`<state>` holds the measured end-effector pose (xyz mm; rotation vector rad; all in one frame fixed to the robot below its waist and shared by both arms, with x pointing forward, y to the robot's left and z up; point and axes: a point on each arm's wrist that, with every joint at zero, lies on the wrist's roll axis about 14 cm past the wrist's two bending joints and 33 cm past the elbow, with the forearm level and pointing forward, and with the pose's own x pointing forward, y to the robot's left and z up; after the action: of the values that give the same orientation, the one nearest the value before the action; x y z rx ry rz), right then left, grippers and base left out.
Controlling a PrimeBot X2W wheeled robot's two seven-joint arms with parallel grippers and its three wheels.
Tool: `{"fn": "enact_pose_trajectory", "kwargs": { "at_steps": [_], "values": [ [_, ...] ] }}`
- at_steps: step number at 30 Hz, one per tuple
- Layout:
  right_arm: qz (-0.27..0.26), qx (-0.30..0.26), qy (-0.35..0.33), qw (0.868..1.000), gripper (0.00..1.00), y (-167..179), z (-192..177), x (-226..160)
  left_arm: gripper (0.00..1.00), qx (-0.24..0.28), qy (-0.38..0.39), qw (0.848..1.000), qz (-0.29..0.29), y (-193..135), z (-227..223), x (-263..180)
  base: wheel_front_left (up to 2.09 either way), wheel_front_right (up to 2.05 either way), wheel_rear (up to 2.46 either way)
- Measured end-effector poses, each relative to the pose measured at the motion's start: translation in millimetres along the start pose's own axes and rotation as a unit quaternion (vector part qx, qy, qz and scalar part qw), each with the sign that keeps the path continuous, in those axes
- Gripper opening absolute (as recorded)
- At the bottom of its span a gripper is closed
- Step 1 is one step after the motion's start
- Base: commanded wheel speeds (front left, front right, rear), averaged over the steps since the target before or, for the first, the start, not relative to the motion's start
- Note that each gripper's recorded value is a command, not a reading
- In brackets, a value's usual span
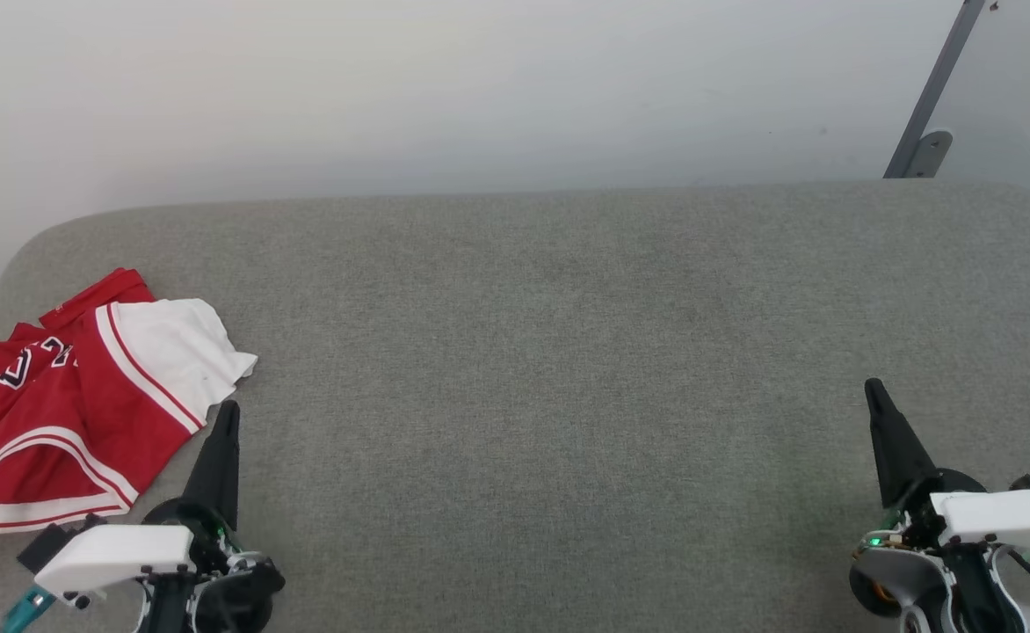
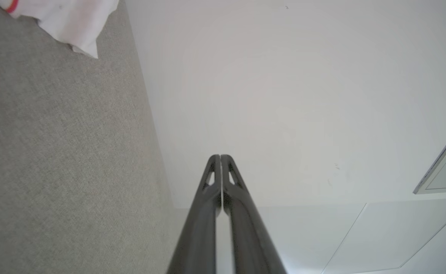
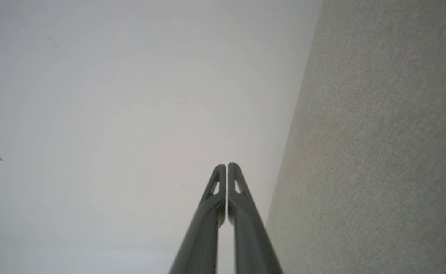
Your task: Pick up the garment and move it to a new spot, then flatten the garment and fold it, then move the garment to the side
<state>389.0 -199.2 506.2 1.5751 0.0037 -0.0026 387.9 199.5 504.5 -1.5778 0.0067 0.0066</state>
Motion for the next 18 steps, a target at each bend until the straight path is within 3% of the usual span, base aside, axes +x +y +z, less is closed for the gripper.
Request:
{"fn": "enact_pose_trajectory", "kwargs": {
  "at_steps": [1, 8, 18],
  "values": [
    [0.0, 0.0, 0.0, 1.0, 1.0, 0, 0, 0, 1.0, 0.0, 0.0, 1.0, 0.0, 0, 0, 0, 0.0, 0.0, 0.0],
    [-0.052, 0.007, -0.002, 0.999, 1.0, -35, -1, -15, 1.0, -0.011, -0.004, 0.999, 0.053, 36, -3, -16, 0.0, 0.0, 0.0],
    [-0.04, -0.027, -0.006, 0.999, 1.0, -23, 3, 1, 1.0, 0.039, -0.013, 0.998, 0.041, 25, 5, -5, 0.0, 0.0, 0.0]
  ]
}}
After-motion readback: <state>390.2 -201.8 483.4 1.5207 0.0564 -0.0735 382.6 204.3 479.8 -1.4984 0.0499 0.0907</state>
